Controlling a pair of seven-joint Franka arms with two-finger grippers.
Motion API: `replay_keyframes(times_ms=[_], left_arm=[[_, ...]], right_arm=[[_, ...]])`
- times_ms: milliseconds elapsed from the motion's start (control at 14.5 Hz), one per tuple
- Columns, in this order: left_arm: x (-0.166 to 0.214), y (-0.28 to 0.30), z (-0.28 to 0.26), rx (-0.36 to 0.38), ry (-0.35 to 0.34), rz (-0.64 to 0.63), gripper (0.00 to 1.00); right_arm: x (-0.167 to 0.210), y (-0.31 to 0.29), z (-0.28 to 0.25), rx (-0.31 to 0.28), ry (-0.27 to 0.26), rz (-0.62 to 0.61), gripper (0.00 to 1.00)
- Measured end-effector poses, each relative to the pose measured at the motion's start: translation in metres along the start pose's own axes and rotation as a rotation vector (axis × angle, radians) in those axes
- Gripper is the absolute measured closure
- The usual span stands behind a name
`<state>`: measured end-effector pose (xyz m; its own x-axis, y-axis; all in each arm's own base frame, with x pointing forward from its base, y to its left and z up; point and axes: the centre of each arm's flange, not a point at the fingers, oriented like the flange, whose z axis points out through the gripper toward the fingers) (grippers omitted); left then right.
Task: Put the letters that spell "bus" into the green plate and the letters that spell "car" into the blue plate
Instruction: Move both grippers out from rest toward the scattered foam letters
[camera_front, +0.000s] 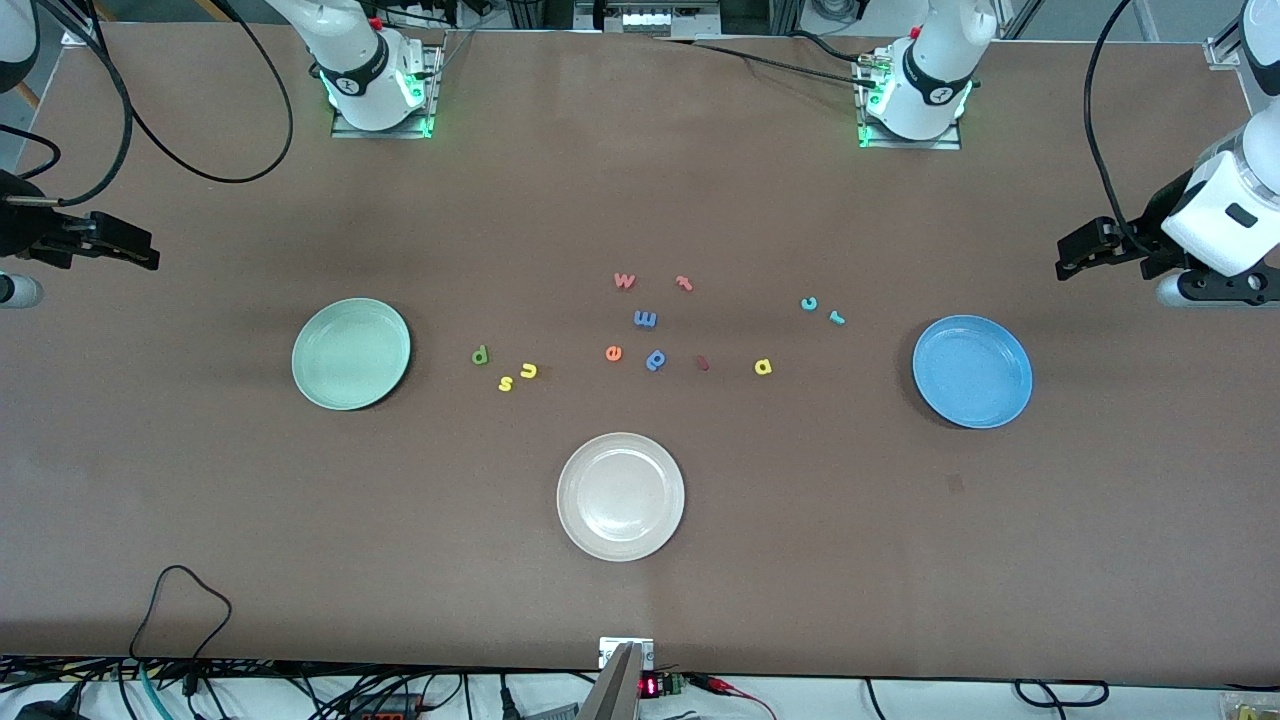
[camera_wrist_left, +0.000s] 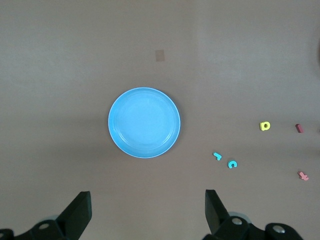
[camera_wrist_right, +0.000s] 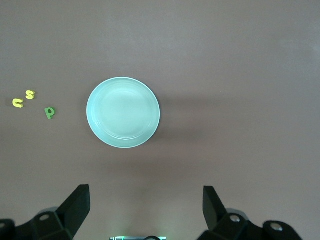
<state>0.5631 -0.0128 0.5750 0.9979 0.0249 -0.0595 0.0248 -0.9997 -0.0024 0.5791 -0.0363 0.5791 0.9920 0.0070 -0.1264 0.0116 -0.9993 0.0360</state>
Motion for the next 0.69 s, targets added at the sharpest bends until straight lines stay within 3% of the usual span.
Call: replay_keyframes(times_ms=[413, 688], left_arm=[[0.001, -0.006, 0.01, 0.0, -0.021, 0.002, 0.0], [0.028, 0.006, 0.085, 0.006, -0.117, 0.024, 0.01]], right_arm=[[0.0, 0.001, 0.0, 0.0, 0.0, 0.001, 0.0], [0.002, -0.006, 0.002, 0.0, -0.006, -0.012, 0.0]])
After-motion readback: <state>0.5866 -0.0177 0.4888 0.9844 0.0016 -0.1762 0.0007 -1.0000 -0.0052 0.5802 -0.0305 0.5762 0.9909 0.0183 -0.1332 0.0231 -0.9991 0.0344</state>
